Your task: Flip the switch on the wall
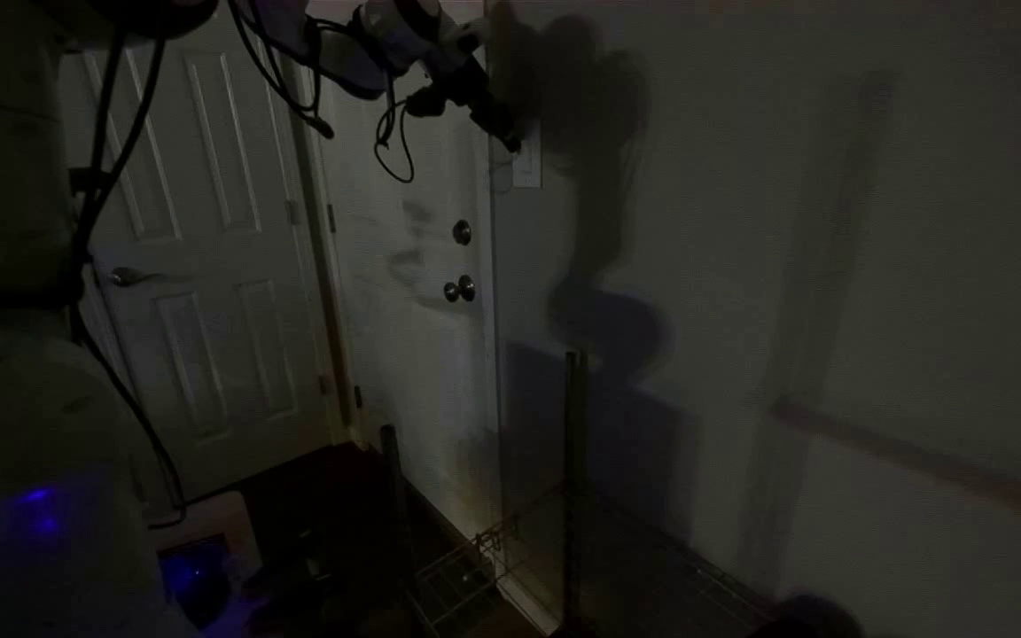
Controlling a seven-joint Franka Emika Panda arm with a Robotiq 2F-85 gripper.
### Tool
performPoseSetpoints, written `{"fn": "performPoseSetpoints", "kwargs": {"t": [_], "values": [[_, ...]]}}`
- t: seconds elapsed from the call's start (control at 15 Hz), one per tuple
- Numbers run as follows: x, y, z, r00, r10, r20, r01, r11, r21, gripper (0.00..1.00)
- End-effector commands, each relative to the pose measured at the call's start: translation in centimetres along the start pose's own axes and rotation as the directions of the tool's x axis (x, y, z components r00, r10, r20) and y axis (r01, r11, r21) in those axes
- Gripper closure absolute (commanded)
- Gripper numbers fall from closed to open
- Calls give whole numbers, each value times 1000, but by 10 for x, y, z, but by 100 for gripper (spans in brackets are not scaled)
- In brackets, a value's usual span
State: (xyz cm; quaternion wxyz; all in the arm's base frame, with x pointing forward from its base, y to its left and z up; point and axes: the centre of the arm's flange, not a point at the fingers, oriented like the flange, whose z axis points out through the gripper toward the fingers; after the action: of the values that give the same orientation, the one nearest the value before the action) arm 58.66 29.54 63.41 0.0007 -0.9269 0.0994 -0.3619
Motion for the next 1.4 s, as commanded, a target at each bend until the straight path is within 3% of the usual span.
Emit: {"fn": "performPoseSetpoints", "kwargs": {"t": [0.0, 0.67, 1.33], "values": [[11, -1, -2, 998, 45, -38, -48, 997, -59, 100], [5, -6, 14, 991, 67, -120, -82, 989, -125, 100], [-8, 5, 9, 998, 56, -22, -59, 984, -167, 100]]}}
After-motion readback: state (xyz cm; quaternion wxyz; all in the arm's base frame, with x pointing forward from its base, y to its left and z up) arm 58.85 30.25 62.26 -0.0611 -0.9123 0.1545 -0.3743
